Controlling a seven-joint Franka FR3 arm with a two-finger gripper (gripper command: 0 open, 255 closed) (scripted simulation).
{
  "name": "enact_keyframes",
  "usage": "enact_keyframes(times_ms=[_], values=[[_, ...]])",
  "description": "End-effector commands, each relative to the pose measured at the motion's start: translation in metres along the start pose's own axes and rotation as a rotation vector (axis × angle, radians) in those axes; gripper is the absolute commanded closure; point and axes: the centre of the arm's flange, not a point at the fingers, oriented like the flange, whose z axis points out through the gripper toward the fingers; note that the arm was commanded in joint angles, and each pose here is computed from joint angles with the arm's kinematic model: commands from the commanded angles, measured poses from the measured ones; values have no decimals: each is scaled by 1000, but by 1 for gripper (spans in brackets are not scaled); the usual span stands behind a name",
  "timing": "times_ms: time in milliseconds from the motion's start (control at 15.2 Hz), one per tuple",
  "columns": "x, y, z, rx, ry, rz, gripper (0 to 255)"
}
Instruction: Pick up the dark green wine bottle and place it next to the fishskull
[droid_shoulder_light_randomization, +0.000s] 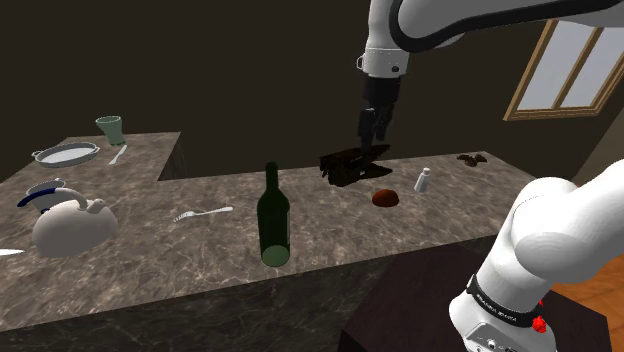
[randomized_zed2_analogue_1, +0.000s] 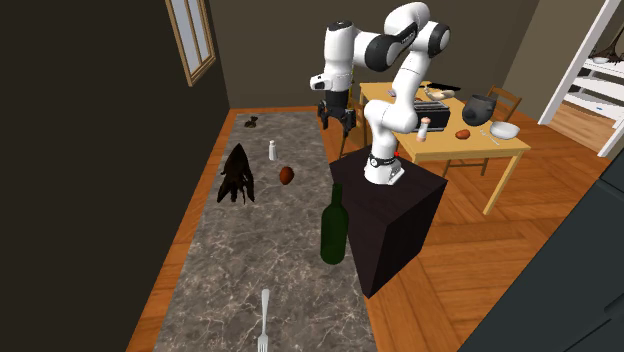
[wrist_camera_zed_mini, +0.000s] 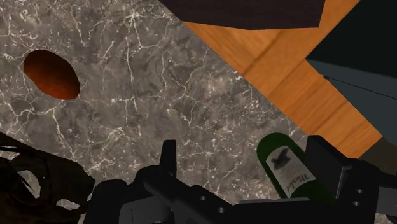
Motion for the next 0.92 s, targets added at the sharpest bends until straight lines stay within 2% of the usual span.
enact_keyframes(times_ms=[0,858], values=[[20,-15,5,8,3,2,0],[148,-118,24,54,20,10,0]])
